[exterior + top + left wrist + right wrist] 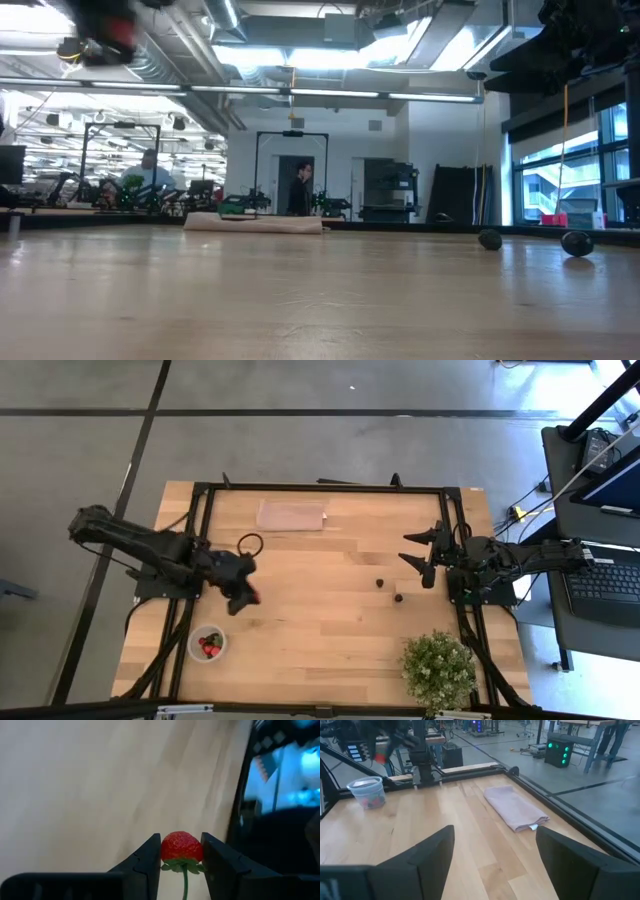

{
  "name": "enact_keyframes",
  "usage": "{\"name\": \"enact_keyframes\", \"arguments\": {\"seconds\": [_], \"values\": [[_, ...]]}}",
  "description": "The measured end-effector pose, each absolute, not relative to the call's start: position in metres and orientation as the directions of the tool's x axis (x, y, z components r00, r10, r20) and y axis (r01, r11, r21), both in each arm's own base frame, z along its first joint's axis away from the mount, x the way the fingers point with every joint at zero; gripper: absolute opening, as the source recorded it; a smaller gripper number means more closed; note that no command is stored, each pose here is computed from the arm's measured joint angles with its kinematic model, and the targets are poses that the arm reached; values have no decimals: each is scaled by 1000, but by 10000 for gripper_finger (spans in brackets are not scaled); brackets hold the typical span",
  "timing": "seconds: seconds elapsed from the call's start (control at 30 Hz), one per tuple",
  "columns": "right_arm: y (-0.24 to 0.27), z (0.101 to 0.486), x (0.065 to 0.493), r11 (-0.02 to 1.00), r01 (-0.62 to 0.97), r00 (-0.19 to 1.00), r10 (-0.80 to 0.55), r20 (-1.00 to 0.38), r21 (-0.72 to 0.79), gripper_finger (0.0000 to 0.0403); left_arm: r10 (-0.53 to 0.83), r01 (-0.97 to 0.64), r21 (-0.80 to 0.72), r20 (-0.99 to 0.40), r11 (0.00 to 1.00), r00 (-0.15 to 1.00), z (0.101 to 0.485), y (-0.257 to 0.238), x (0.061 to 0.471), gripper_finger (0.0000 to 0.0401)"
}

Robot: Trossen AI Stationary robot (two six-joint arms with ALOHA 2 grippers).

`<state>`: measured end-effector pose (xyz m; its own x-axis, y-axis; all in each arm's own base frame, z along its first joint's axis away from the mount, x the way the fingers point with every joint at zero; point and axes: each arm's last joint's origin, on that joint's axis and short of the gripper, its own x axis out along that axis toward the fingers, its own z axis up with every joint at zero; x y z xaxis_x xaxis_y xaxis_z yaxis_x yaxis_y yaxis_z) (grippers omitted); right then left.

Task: Pick and placing Produce into tupperware
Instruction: Put the strawberry into the transparent bin

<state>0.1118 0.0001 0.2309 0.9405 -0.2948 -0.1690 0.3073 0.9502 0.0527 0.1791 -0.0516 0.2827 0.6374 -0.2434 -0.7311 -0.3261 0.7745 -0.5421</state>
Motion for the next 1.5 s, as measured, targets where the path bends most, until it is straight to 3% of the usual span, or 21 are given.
{"name": "enact_keyframes", "arguments": {"seconds": [0.17, 0.3, 0.47, 0.73, 1.13, 1.33, 1.5], "values": [[0, 231, 112, 951, 306, 941, -295, -167, 48, 282, -375, -546, -551, -833, 630, 407, 319, -64, 158, 111], [0, 232, 112, 950, 307, 943, -296, -155, 57, 282, -423, -666, -477, -869, 573, 258, 320, -78, 152, 108], [-1, 236, 113, 947, 314, 945, -304, -122, 72, 282, -403, -689, -378, -905, 619, 134, 300, -101, 162, 119], [-4, 237, 113, 938, 337, 939, -328, -107, 78, 282, -458, -713, -177, -861, 678, -222, 253, -132, 159, 111], [-7, 239, 113, 927, 365, 930, -358, -86, 89, 282, -441, -718, -81, -835, 691, -329, 205, -137, 165, 133], [-7, 240, 113, 925, 365, 930, -357, -85, 106, 282, -401, -706, -63, -856, 705, -325, 200, -136, 165, 124], [-7, 240, 113, 924, 365, 930, -357, -85, 116, 282, -406, -706, -66, -854, 705, -326, 200, -136, 164, 142]]}}
